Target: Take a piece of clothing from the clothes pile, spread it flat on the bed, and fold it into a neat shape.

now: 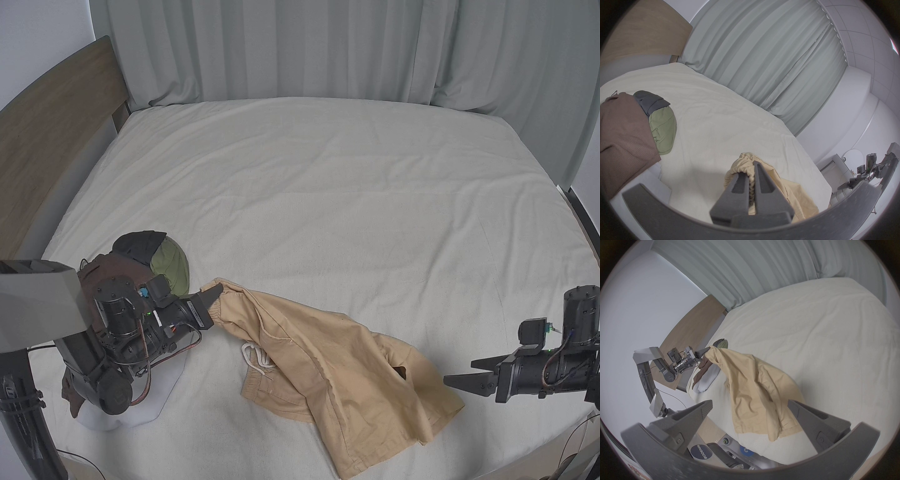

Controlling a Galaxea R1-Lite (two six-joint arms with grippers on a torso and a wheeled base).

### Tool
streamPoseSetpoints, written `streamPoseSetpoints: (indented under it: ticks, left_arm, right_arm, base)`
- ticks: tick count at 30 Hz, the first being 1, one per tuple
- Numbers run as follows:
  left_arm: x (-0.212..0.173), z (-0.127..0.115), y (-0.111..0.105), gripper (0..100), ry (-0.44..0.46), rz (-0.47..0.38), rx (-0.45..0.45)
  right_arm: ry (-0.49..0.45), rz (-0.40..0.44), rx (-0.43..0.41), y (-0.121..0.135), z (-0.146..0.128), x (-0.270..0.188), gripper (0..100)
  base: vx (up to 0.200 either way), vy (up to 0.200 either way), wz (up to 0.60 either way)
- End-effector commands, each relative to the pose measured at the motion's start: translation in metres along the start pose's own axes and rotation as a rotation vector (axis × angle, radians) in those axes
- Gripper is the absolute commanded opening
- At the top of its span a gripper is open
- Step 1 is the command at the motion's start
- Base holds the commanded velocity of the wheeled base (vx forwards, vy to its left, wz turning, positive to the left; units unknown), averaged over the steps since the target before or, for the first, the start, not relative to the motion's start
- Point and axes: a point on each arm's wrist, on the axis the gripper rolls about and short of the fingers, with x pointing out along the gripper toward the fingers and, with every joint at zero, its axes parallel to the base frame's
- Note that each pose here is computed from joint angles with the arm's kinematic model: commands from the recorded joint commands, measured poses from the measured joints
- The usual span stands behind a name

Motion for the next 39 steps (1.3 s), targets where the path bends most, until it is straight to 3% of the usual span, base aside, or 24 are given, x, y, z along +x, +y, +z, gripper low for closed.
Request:
streamPoseSetpoints:
  ticks: [1,22,39]
  left_arm:
    - [0.000,0.000,0.001,0,0.000,0.001,0.000]
    - [0.000,0.000,0.001,0,-0.001,0.003,-0.001]
    - [0.000,0.000,0.001,0,-0.002,0.002,0.000]
  right_arm:
    - [0.069,-0.002,0.024,-0.004,-0.006,0.015,100]
    - [0.215,-0.014,0.051,-0.032,-0.047,0.081,100]
    - [0.171,-0.031,0.029,-0.050,-0.073,0.108,100]
  base:
    - [0.000,0.000,0.00]
    - [0.000,0.000,0.00]
    - [0.000,0.000,0.00]
